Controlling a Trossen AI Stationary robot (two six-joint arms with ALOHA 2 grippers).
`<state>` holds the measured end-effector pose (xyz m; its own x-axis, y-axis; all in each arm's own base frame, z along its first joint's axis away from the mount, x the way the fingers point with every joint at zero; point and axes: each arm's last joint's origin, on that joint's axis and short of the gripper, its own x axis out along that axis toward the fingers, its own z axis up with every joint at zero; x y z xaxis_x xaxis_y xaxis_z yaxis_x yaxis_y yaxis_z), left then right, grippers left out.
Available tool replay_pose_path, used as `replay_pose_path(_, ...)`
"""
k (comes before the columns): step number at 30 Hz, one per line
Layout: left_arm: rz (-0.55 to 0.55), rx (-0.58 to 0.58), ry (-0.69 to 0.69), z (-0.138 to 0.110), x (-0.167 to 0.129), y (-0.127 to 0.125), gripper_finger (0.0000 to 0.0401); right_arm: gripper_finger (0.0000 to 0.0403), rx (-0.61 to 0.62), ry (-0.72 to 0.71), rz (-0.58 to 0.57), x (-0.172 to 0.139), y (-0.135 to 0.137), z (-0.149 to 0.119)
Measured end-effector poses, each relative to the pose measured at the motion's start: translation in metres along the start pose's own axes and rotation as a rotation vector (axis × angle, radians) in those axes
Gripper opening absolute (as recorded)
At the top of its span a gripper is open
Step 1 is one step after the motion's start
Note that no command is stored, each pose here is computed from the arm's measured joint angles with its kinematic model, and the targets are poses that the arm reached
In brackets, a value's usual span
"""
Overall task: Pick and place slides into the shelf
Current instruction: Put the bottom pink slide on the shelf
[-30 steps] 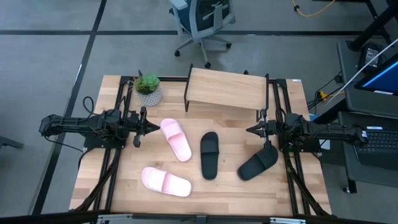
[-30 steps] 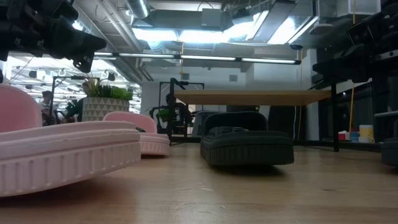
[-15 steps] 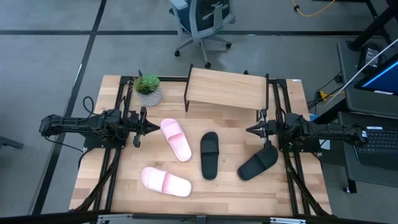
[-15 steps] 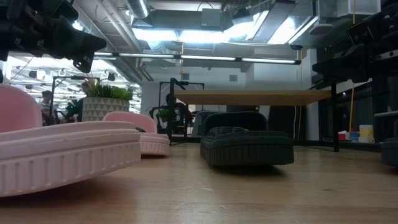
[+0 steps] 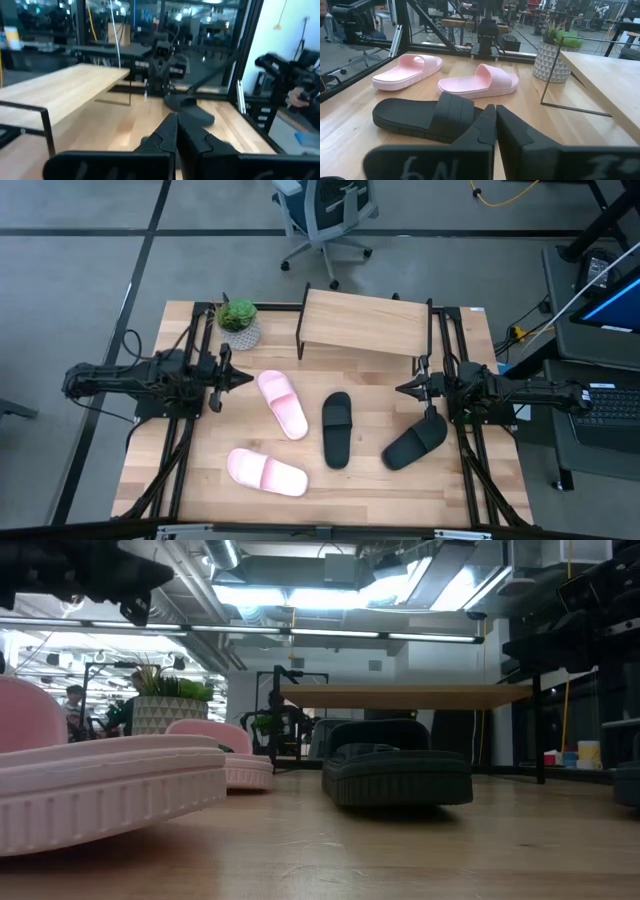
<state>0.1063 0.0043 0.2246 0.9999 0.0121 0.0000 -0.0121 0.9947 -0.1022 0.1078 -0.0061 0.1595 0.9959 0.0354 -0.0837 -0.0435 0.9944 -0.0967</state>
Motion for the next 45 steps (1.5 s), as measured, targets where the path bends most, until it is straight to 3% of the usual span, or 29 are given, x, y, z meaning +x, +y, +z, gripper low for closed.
replay_pose_path(5,-0.003,-0.060,0.127,0.002,0.006,-0.002,0.0000,0.0004,0.000,-0.001,0.006,0.000,0.000,0.000)
replay_pose_path(12,-0.089,-0.188,0.244,0.004,0.014,-0.015,0.0000,0.0017,0.001,-0.001,0.008,0.000,0.000,0.000)
replay_pose_path(20,-0.028,-0.323,0.401,0.018,0.019,-0.032,0.0000,0.0004,0.002,0.000,0.009,0.000,0.000,0.000)
replay_pose_path(26,-0.080,-0.377,0.457,0.030,0.027,-0.051,0.0000,0.0018,0.002,0.000,0.011,0.000,0.000,0.000)
replay_pose_path(36,0.010,-0.480,0.612,0.006,0.038,-0.084,0.0000,0.0005,0.007,-0.007,0.081,0.000,0.002,0.000)
replay_pose_path(45,0.001,-0.633,0.672,-0.012,0.040,-0.120,0.0000,0.0024,0.062,-0.005,0.083,0.000,0.002,0.000)
